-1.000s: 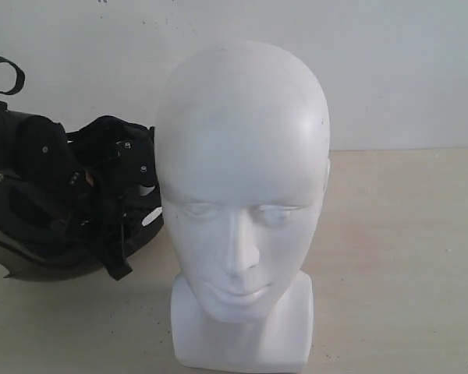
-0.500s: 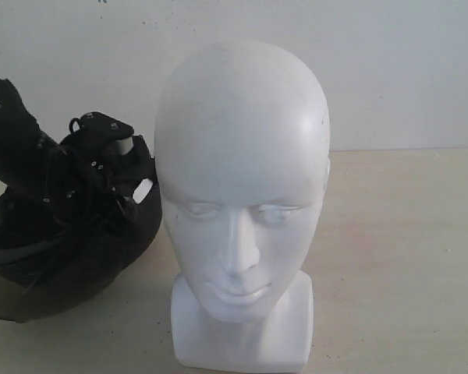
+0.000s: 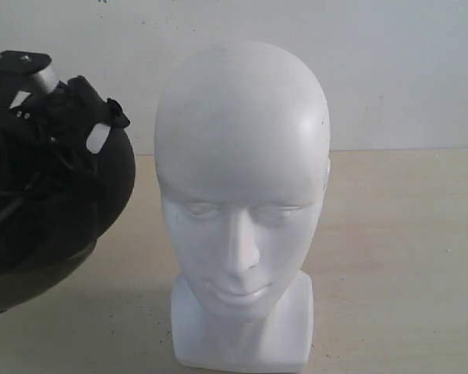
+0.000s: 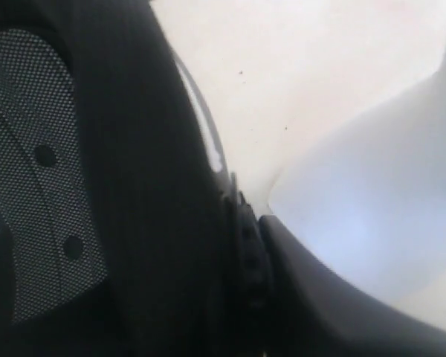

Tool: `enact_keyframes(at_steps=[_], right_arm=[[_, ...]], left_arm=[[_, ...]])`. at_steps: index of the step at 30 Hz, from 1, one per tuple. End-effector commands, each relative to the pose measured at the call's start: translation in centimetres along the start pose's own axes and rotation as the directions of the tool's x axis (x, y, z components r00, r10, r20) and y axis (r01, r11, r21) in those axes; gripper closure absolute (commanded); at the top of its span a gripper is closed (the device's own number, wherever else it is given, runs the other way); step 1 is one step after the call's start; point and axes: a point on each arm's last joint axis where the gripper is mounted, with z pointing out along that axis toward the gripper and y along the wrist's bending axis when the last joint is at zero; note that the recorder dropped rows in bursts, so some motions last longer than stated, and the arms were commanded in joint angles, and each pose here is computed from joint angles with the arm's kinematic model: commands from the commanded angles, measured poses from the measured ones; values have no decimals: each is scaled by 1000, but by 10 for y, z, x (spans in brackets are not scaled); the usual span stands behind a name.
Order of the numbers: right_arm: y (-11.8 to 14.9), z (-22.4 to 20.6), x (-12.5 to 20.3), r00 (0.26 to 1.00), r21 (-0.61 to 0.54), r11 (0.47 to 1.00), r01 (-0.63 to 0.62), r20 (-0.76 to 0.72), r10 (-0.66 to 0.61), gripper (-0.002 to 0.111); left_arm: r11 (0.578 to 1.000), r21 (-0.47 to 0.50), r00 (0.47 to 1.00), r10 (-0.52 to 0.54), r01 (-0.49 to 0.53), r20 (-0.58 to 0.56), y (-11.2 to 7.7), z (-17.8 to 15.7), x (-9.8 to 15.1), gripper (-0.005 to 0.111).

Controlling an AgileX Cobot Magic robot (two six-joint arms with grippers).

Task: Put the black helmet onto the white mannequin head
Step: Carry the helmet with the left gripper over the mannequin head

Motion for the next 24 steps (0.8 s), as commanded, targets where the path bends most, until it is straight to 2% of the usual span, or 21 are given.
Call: enact_keyframes(at_steps=[1, 5, 10, 11, 15, 17, 19, 20, 21, 22, 23, 24], right_arm=[[0, 0, -1, 1000, 2, 1000, 2, 11, -2, 95], [0, 0, -1, 1000, 2, 1000, 2, 11, -2, 95], [0, 0, -1, 1000, 2, 1000, 2, 11, -2, 95], [0, 0, -1, 1000, 2, 1000, 2, 11, -2, 95], [0, 0, -1, 1000, 2, 1000, 2, 11, -2, 95], [0, 0, -1, 1000, 2, 1000, 2, 11, -2, 95], [0, 0, -1, 1000, 2, 1000, 2, 11, -2, 95], [0, 0, -1, 1000, 2, 1000, 2, 11, -2, 95], [0, 0, -1, 1000, 2, 1000, 2, 11, -2, 95], [0, 0, -1, 1000, 2, 1000, 2, 11, -2, 95], [0, 0, -1, 1000, 2, 1000, 2, 11, -2, 95], [0, 0, -1, 1000, 2, 1000, 2, 11, -2, 95]], left_arm=[[998, -51, 985, 49, -41, 168, -12, -45, -5, 102], [995, -80, 958, 82, -63, 275, -25, -85, 1, 102], [994, -101, 914, 74, -37, 398, -37, -124, 5, 102], [993, -112, 903, 67, -21, 424, -38, -131, 6, 102], [976, -122, 809, -75, 178, 583, -38, -162, 7, 102], [962, -97, 752, -135, 256, 646, -38, -173, 8, 102], [942, -42, 666, -203, 332, 718, -39, -185, 7, 102], [929, 16, 590, -249, 371, 768, -41, -195, 7, 102], [925, 43, 542, -258, 377, 800, -43, -202, 6, 102], [911, 119, 454, -306, 394, 837, -46, -213, 6, 102], [903, 166, 407, -335, 397, 850, -48, -219, 6, 102], [894, 231, 338, -369, 385, 866, -51, -226, 6, 102]])
